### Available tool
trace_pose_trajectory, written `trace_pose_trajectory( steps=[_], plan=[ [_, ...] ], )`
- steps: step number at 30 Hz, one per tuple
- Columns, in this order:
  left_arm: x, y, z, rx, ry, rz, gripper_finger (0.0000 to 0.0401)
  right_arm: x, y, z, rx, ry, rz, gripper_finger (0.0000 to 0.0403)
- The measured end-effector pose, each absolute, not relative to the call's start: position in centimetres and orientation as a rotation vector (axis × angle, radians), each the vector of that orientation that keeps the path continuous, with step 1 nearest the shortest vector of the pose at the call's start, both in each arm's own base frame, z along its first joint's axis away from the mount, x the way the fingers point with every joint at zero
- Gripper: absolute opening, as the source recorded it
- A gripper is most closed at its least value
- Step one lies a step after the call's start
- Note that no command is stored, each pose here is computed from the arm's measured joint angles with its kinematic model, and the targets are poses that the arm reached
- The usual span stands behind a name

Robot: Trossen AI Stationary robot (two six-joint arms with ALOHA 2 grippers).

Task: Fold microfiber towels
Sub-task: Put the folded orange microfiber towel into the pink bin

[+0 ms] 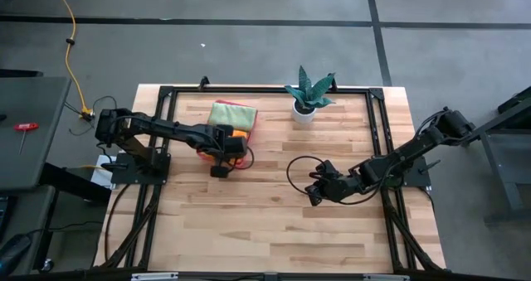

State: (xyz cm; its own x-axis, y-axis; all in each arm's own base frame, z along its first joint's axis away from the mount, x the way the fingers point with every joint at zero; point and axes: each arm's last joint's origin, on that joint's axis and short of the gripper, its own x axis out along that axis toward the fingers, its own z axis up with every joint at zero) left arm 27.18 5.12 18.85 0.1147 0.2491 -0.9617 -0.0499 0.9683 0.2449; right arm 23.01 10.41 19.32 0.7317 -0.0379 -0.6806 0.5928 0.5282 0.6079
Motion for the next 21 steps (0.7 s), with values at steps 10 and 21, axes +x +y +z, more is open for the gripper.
trace_pose_trajectory(
  steps=[10,21],
  plan=[
    [27.1,5.5,18.9,0.278,1.460,0.238,0.0049,23.0,10.3,19.3,0.947,0.667,-0.417,0.0000],
    [27.7,6.0,21.7,0.261,1.483,0.236,0.0195,23.0,10.3,19.3,0.942,0.668,-0.415,0.0000]
  ],
)
